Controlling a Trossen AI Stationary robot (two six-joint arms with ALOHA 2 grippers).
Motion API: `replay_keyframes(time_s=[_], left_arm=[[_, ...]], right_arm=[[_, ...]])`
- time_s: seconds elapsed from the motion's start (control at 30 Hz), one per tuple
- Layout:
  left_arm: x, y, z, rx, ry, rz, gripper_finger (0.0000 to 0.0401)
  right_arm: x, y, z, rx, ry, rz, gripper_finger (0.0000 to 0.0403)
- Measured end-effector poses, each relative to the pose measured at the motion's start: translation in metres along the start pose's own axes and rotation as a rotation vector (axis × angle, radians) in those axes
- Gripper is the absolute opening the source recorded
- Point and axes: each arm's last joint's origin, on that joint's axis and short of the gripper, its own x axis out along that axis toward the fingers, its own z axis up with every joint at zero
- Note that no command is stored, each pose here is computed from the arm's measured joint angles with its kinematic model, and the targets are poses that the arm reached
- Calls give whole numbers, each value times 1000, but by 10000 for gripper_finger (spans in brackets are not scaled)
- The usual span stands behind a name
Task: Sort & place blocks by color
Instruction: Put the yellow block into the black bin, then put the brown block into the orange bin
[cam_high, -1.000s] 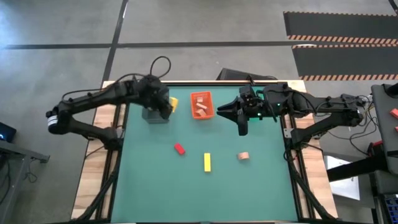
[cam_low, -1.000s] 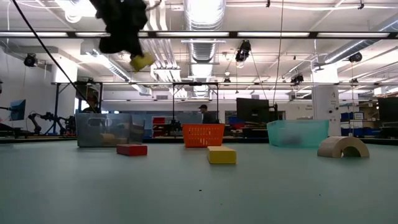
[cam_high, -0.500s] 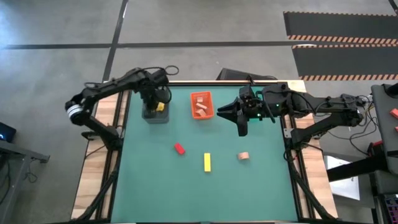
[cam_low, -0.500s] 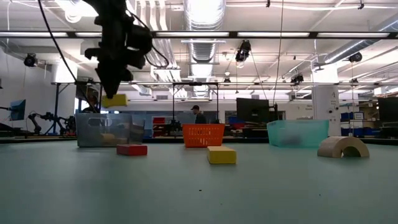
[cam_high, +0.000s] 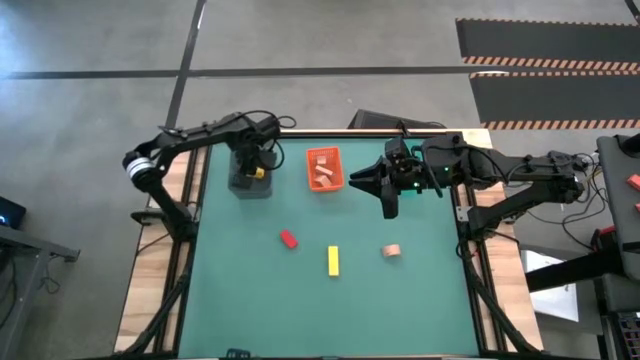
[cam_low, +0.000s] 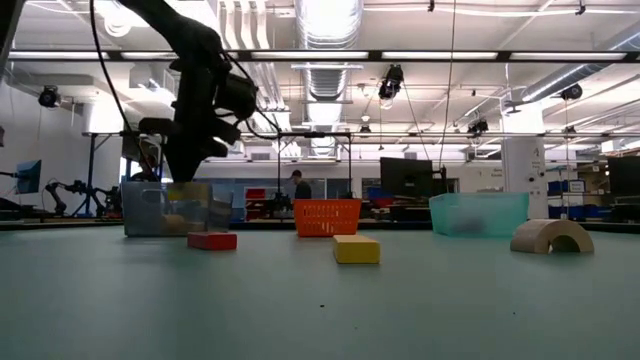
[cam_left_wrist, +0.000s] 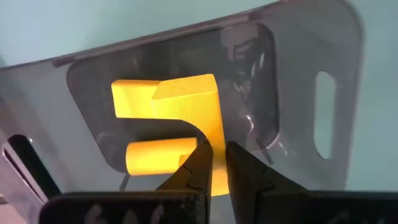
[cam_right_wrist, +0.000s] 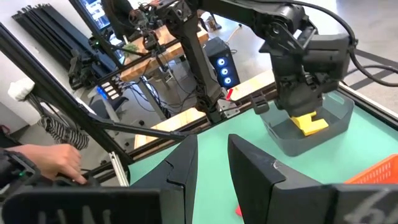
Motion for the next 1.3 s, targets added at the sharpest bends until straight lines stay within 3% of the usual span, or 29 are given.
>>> replay_keyframes(time_s=[0.27,0.6,0.87,1.03,1.3], left_arm=[[13,8,0,-20,17,-44,14],[14,8,0,-22,18,-54,55],[14,7,0,-29,21,-58,63],[7,5,-1,-121,7,-39,63],[-31,-14,-1,-273,-107,53,63]], right_arm=[[0,0,0,0,0,-1,79],[0,0,0,0,1,-1,79],[0,0,0,0,1,-1,79],[0,0,-1,6,5,-3,79],[4,-6,-9,113,65,-90,79]])
